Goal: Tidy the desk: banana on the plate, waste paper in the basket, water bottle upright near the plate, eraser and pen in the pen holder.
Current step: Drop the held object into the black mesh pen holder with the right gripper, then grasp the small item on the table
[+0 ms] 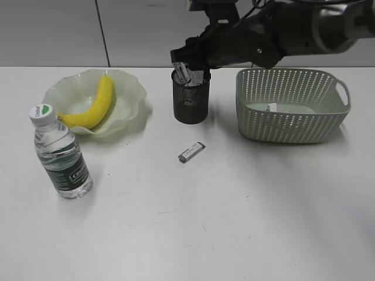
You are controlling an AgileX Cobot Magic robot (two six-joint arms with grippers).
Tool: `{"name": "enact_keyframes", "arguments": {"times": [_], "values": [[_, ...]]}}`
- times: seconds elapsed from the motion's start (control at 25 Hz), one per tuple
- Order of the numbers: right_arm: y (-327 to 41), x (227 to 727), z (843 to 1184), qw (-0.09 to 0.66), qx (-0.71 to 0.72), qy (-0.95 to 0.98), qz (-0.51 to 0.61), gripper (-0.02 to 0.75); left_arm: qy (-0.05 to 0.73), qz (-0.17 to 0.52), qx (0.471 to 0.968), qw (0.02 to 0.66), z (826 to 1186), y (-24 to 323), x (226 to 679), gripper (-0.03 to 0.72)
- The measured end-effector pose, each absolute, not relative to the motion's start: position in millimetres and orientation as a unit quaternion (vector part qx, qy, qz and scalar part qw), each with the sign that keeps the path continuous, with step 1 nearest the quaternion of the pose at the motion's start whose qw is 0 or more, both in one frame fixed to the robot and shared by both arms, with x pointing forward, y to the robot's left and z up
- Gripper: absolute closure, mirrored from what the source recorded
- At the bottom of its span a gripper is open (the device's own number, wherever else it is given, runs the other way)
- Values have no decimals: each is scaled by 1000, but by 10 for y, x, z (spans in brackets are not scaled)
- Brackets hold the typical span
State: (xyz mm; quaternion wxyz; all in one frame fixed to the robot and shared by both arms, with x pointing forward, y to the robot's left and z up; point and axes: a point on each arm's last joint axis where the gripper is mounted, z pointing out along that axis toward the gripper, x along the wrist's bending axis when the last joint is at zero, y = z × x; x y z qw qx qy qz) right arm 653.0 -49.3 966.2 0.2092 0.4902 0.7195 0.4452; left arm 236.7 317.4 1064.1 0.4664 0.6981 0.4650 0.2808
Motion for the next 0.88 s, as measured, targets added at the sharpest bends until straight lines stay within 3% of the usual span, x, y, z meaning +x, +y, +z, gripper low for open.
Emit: {"name": "enact_keyframes", "arguments": {"times": [0.24, 0.36, 0.52, 0.88], "values": [[-790, 6261, 10360, 239, 539, 721, 363, 388, 465, 281, 698, 466, 10641, 3174, 2367, 443], [-1010, 5999, 10676, 249, 540, 751, 289, 437, 465, 281, 698, 466, 10641, 3174, 2367, 443], [-1250, 5538, 10819, 223, 504, 800, 238, 493, 465, 281, 698, 466, 10641, 3174, 2367, 443], [-2044, 4159, 10860, 195, 512, 801, 239, 503, 466, 279, 701, 463, 10642, 3165, 2381, 443]]}}
